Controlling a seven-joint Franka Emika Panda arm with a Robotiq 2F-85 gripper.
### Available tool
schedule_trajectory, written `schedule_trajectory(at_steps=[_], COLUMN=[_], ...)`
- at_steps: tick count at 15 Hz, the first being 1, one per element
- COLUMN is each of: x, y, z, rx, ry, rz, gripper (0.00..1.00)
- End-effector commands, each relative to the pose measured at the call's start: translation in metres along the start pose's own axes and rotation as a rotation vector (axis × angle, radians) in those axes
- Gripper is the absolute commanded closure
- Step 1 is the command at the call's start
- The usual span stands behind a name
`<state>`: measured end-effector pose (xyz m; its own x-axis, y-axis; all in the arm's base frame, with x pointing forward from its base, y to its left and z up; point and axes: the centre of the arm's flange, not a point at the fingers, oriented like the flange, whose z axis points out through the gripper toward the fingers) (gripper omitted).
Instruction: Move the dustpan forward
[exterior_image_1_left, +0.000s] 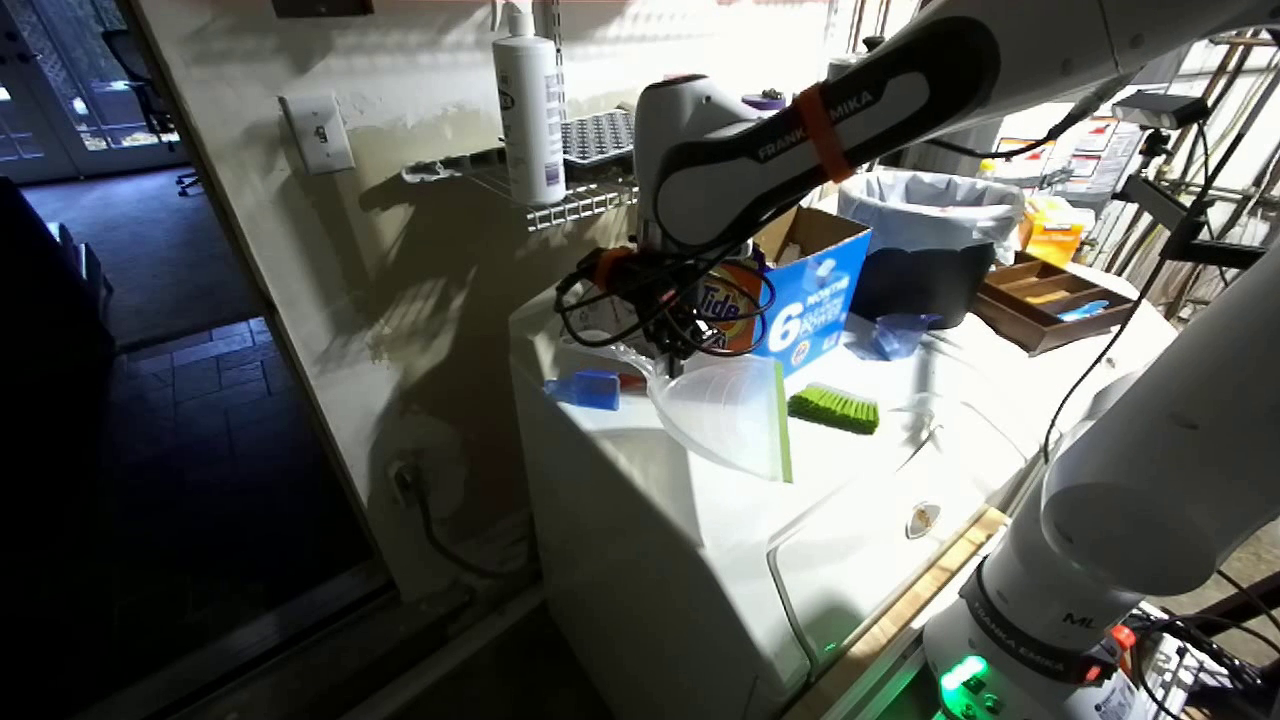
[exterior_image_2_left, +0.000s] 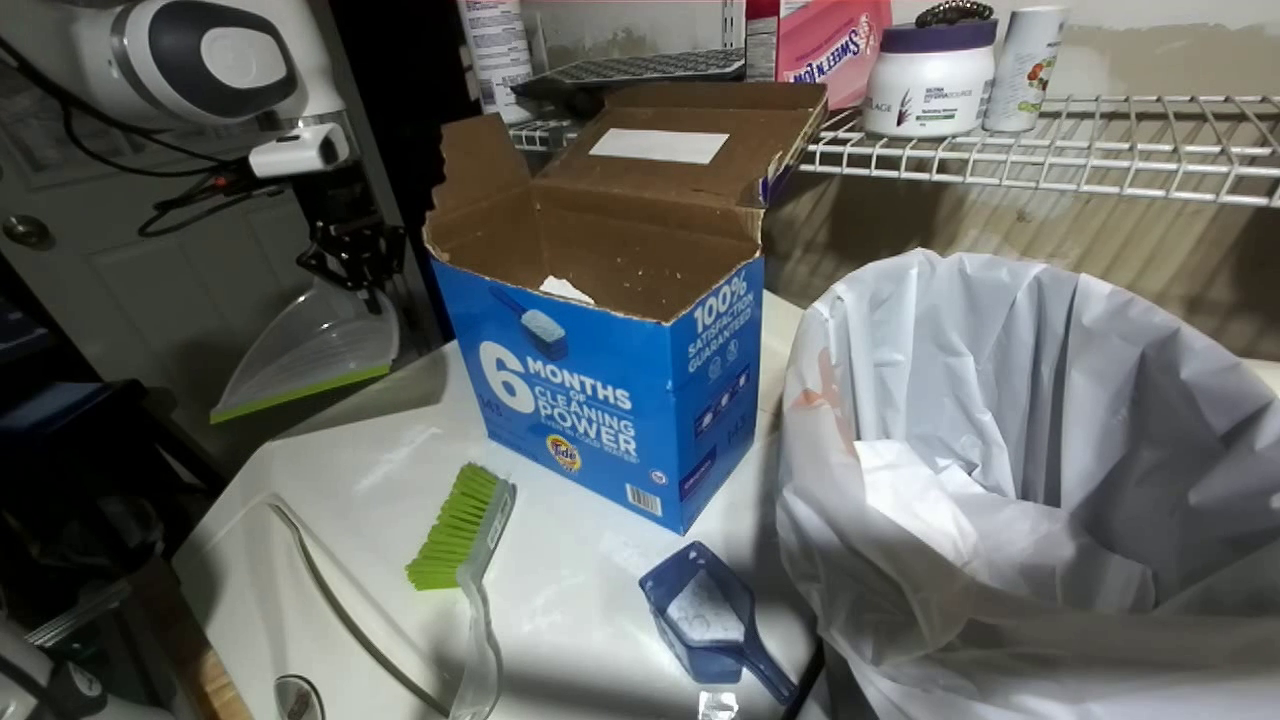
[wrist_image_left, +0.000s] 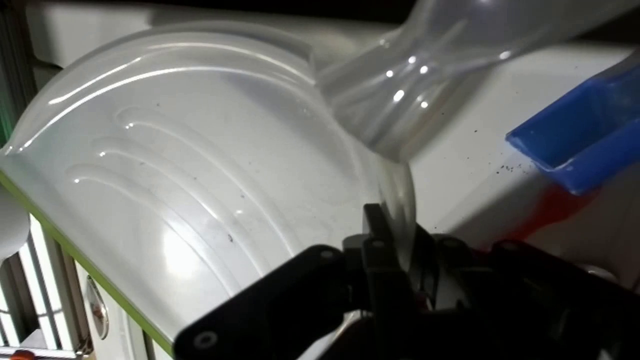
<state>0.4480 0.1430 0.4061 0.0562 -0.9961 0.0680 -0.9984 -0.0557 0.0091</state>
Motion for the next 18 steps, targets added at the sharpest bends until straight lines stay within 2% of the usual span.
schedule_trajectory(at_steps=[1,3,4,5,11,18], x=[-0.002,-0.004,-0.004,-0.001,0.004,-0.007], y=[0.000,0.000,0.000,-0.004,-0.017,-0.035], z=[-0.003,-0.005,-0.005,0.000,0.008,0.001], rx=[-0.003,-0.003,-0.003,-0.017,0.023,0.105], ry=[0.010,0.016,0.016,0.017,0.002,-0.020], rz=[0.007,0.012,0.013,0.083,0.371,0.525], gripper=[0.93,0.93,0.98,0.98,0.98,0.98])
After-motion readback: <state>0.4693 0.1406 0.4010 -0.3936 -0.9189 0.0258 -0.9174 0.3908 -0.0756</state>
